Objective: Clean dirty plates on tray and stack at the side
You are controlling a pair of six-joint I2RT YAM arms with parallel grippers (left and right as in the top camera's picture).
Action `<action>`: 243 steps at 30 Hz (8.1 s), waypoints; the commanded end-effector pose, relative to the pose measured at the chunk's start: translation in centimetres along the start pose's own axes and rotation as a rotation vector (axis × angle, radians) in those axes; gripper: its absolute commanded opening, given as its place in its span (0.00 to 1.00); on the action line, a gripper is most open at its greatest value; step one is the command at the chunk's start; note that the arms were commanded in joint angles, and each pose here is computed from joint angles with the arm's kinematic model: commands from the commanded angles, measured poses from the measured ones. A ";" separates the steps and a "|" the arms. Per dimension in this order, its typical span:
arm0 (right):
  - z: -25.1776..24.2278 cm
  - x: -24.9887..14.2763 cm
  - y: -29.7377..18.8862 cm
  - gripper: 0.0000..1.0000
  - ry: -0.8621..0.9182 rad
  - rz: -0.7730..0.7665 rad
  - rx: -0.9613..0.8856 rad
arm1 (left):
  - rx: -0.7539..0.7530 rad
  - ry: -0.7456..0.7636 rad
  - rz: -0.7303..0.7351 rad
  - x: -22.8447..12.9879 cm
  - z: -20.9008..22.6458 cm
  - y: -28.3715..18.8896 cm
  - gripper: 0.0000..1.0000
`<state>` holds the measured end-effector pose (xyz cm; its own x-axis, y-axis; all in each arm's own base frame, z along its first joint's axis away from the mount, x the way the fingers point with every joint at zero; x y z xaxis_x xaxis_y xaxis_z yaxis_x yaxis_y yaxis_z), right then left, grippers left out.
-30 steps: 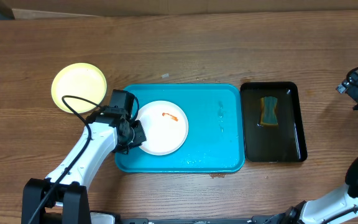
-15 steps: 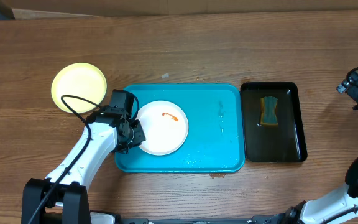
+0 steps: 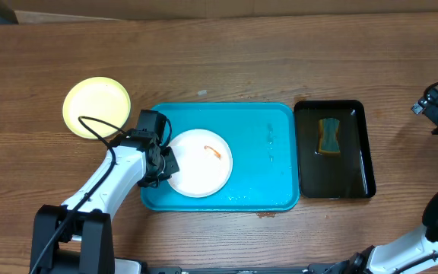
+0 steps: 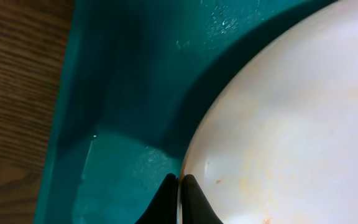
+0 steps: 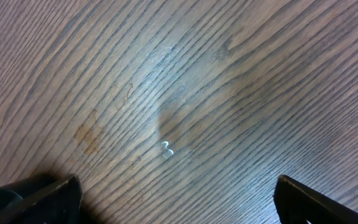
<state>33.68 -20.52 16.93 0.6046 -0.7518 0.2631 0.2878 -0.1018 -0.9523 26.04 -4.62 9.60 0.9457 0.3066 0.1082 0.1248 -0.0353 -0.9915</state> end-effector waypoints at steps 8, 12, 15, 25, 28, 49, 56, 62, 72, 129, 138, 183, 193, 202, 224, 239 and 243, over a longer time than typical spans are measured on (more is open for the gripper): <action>0.2 0.6 -1.1 1.00 -0.002 -0.039 0.011 | -0.065 0.070 -0.108 1.9 -1.4 0.0 0.04; 0.2 0.6 -1.1 1.00 -0.002 -0.040 0.011 | -0.085 0.096 -0.099 2.6 -2.1 -0.3 0.04; 0.2 0.6 -1.1 1.00 -0.002 -0.040 0.011 | -0.085 0.135 -0.084 3.2 -3.4 -0.6 0.04; 0.2 0.6 -1.1 1.00 -0.002 -0.040 0.011 | -0.077 0.216 -0.047 4.9 -7.4 0.1 0.04; 0.2 0.6 -1.1 1.00 -0.002 -0.040 0.011 | -0.095 0.216 -0.025 4.7 -7.7 0.5 0.04; 0.2 0.6 -1.1 1.00 -0.002 -0.039 0.011 | -0.113 0.257 -0.038 4.3 -8.7 0.5 0.07; 0.7 1.9 -1.3 1.00 -0.007 -0.115 0.036 | -0.111 0.256 -0.034 4.3 -8.6 0.5 0.08; 0.9 2.0 -1.3 1.00 -0.002 -0.122 0.054 | -0.114 0.258 -0.032 4.2 -8.7 0.5 0.09; 4.7 -1.4 -2.1 0.79 -0.071 0.122 0.446 | -0.107 0.257 -0.019 4.0 -8.6 0.5 0.11; 16.2 -13.6 -3.8 0.84 -0.603 0.196 0.028 | -0.094 0.256 0.006 3.6 -8.3 0.6 0.20; 15.1 -17.2 1.4 0.75 -0.630 0.221 0.019 | -0.097 0.257 0.000 3.7 -8.4 0.6 0.20; 15.0 -16.5 4.8 0.65 -0.576 0.069 0.024 | -0.092 0.256 0.009 3.6 -8.3 0.6 0.23; 14.6 -16.8 5.3 0.62 -0.576 0.075 0.019 | -0.092 0.257 0.009 3.6 -8.3 0.6 0.23; 15.4 -16.6 5.4 0.27 -0.539 0.053 0.080 | -0.091 0.257 0.009 3.5 -8.2 0.6 0.24; 14.2 -18.0 4.5 0.27 -0.544 0.199 0.027 | -0.086 0.256 0.011 3.5 -8.1 0.7 0.22; 14.1 -18.0 4.5 0.31 -0.544 0.202 0.024 | -0.086 0.256 -0.002 3.3 -8.0 1.3 0.20; 14.0 -18.1 4.7 0.39 -0.545 0.203 0.023 | -0.088 0.256 -0.006 3.2 -7.9 1.6 0.20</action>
<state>33.94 1.73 9.24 0.9466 -0.3074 0.0977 0.1096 0.0219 -0.9937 32.01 -11.09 9.65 0.9847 0.0818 0.1539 0.1635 -0.1271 -0.9783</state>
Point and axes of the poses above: each gripper's point midway between its finger pads, its own y axis out along the fingers, its own z axis along the line the jaws close on, x = y × z, the point moved 8 cm from there along -y, back along the fingers, and after that the axes turned 4 degrees about y, right-handed, at the moved point
